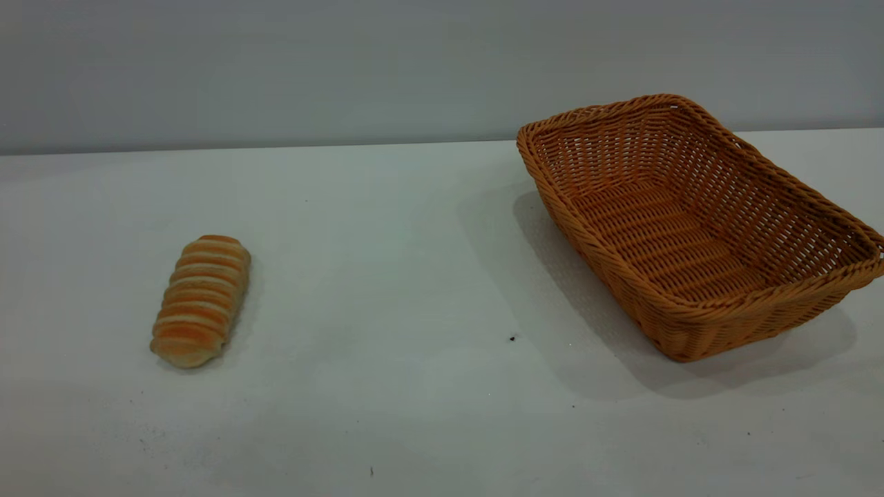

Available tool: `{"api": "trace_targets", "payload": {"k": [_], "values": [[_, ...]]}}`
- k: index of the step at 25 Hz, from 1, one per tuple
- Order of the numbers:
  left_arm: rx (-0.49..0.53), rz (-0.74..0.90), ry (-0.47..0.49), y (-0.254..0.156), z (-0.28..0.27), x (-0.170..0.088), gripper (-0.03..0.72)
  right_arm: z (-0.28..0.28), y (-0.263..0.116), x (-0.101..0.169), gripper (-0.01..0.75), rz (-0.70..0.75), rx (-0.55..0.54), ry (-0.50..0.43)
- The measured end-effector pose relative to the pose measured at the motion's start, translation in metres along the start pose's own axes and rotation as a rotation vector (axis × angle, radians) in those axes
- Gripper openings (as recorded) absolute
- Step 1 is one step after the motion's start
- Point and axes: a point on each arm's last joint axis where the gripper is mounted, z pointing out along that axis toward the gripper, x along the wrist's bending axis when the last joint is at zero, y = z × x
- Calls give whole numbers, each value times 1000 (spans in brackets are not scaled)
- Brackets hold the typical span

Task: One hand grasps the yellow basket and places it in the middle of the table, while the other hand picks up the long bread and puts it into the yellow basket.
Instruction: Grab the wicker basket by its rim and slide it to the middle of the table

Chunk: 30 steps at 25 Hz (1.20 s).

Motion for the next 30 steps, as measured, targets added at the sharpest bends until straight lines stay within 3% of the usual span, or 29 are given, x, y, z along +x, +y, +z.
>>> {"api": "trace_targets", "payload": {"k": [4, 10, 15, 22, 26, 30], "values": [[-7, -1, -2, 1, -1, 0, 486, 0, 0, 1, 490, 1, 0, 14], [-111, -15, -52, 11, -5, -4, 486, -5, 4, 2, 490, -59, -29, 19], [-36, 13, -73, 29, 1, -8, 486, -18, 35, 6, 490, -61, -148, 66], [127, 25, -69, 69, 28, -14, 486, 31, 100, 12, 490, -2, -5, 158], [225, -56, -55, 77, 47, -17, 486, 75, 115, 15, 490, 76, 110, 198], [244, -154, -42, 81, 54, -18, 486, 120, 125, 18, 485, 209, 174, 235]]}}
